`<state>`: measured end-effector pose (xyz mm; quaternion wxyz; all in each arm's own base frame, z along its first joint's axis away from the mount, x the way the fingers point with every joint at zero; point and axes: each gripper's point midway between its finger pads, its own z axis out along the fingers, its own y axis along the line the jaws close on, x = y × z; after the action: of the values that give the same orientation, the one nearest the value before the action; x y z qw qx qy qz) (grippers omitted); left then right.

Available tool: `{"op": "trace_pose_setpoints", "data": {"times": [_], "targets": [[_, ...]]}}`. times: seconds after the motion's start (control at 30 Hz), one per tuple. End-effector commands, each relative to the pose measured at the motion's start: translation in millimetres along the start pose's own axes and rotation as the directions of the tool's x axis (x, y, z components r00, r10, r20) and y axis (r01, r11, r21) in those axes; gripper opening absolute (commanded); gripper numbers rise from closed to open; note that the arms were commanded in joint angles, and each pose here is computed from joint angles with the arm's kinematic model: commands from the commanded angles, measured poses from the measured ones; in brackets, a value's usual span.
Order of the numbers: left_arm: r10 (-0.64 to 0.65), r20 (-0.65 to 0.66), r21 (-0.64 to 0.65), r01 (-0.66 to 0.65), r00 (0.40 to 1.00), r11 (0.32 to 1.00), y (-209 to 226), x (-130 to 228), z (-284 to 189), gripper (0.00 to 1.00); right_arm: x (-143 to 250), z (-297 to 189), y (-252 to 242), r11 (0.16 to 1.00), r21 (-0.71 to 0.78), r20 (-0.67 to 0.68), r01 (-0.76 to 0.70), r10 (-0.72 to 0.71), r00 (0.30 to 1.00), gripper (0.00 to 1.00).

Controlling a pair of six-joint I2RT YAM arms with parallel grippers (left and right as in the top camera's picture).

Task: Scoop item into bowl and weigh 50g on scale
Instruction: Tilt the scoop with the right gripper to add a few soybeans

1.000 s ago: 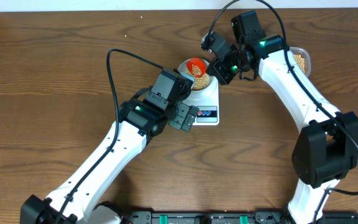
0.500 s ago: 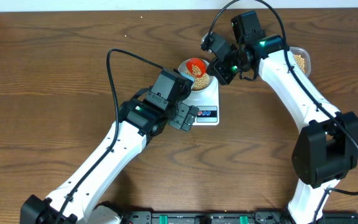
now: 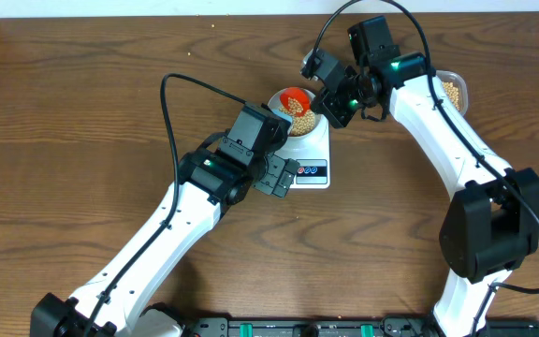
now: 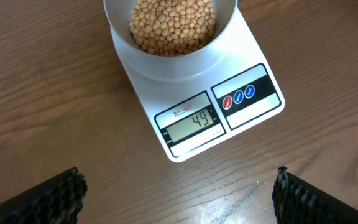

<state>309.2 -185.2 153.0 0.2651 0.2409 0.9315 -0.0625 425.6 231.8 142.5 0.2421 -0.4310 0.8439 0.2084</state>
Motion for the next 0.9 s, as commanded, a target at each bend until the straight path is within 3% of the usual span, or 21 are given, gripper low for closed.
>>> {"op": "trace_pose_setpoints", "data": {"times": [0.0,0.87], "targets": [[-0.004,-0.001,-0.004,0.004,1.0,1.0,1.6,-0.4,-0.4,0.98,-10.5,-11.0,3.8,0.998,0.013,0.028,0.069,-0.069,0.997,0.01],[-0.004,-0.001,-0.004,0.004,1.0,1.0,1.6,-0.4,-0.4,0.98,-9.5,-11.0,4.0,0.996,0.013,0.024,0.087,-0.087,0.996,0.01]]}}
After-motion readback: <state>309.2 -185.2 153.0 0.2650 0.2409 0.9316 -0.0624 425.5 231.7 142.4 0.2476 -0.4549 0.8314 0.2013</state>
